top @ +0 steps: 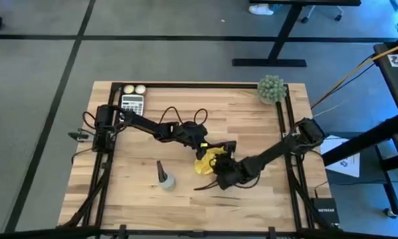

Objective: Apply microfiber cloth
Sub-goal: Wipe the front of the black cellphone with the yellow microfiber cloth

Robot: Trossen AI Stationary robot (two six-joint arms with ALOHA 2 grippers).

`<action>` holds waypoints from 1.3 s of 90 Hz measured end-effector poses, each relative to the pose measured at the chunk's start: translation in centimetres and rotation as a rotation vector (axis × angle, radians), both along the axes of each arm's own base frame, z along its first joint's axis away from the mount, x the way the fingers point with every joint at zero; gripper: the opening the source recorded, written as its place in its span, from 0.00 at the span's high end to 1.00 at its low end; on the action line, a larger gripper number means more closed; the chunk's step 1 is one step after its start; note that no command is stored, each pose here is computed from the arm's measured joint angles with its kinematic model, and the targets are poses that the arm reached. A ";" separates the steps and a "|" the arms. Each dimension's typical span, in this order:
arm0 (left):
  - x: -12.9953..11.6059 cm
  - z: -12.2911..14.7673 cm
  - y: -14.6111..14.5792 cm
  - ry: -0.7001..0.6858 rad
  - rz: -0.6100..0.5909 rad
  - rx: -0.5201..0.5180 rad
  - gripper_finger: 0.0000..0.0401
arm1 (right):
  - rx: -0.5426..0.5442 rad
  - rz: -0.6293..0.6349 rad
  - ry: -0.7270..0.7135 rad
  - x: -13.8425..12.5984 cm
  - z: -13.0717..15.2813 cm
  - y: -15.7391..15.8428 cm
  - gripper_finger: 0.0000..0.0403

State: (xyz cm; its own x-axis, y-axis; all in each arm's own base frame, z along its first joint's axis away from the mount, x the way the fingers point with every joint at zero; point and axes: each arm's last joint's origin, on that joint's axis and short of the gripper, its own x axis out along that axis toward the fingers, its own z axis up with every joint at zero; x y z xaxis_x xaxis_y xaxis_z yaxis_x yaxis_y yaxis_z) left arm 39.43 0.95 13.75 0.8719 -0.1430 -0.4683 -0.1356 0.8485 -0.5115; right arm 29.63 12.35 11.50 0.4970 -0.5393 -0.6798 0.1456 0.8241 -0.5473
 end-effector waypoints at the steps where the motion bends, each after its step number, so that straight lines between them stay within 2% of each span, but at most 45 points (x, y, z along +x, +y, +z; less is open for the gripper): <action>1: 0.0 0.0 0.0 0.000 -0.001 0.000 0.95 | -0.001 -0.004 0.010 -0.1 0.0 0.0 1.00; 23: 0.0 0.0 -0.1 -0.003 -0.016 -0.008 0.95 | -0.041 -0.170 0.273 -5.4 -0.3 0.4 1.00; 37: 0.0 0.1 -0.3 -0.008 -0.041 -0.016 0.95 | -0.062 -0.246 0.316 -7.9 -0.3 1.1 1.00; 46: 0.0 0.0 -0.3 -0.005 -0.040 -0.016 0.95 | -0.045 -0.217 0.197 -7.1 1.0 2.4 1.00; 63: 0.0 0.0 -0.2 -0.005 -0.028 -0.014 0.95 | -0.121 -0.070 -0.095 -2.9 4.0 4.4 1.00; 69: 0.0 0.1 -0.2 -0.006 -0.027 -0.013 0.95 | -0.111 -0.028 -0.132 -1.5 4.2 4.3 1.00; 84: 0.1 0.2 -0.3 -0.023 -0.029 -0.012 0.95 | -0.021 0.049 -0.133 1.1 2.4 2.3 1.00; 92: 0.1 0.2 -0.3 -0.023 -0.021 -0.006 0.95 | -0.011 0.010 -0.085 1.4 1.3 0.9 1.00; 104: 0.1 0.1 -0.3 -0.021 -0.014 0.004 0.95 | -0.014 -0.064 0.027 0.2 0.8 -0.2 1.00; 117: 0.1 0.2 -0.3 -0.023 -0.021 0.001 0.95 | -0.061 -0.133 0.165 -2.3 0.5 -0.1 1.00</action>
